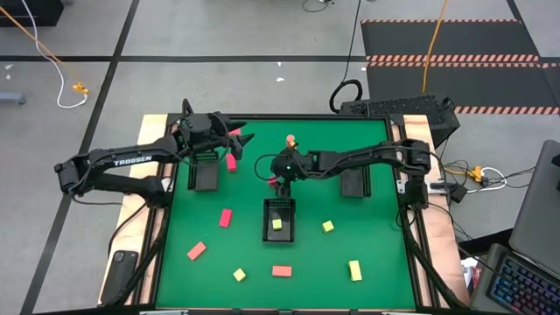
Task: Sort & place blocks by color
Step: Put the red block into the top right black basket
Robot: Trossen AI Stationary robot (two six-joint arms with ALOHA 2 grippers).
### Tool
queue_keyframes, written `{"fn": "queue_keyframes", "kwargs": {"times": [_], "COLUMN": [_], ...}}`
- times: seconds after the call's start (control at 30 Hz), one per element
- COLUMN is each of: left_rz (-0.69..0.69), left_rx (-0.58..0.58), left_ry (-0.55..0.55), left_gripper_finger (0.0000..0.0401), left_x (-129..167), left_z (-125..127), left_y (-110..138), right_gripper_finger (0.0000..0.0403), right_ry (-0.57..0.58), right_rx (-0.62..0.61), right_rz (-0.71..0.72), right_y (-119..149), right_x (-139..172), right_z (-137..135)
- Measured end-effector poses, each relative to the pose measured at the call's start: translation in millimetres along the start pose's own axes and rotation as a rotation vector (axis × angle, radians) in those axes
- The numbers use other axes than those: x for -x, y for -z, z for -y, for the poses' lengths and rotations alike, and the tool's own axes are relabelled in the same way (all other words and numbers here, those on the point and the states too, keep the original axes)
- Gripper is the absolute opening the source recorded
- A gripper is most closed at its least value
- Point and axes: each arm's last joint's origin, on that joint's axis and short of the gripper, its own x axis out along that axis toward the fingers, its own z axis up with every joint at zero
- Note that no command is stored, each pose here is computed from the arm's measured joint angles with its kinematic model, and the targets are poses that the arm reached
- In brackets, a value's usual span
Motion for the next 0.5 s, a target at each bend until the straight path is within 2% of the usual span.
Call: {"fn": "queue_keyframes", "kwargs": {"times": [0.27, 0.5], "left_rz": [0.019, 0.017], "left_rx": [-0.001, 0.000], "left_ry": [0.016, 0.015], "left_gripper_finger": [0.0282, 0.0282], "left_x": [4, 4], "left_z": [1, 1], "left_y": [-3, -3], "right_gripper_finger": [0.0297, 0.0297], "right_ry": [0.024, 0.055], "right_rx": [-0.011, -0.008], "right_rz": [-0.045, -0.043], "right_y": [10, 10], "right_x": [-13, -13], "right_z": [0, 0]}}
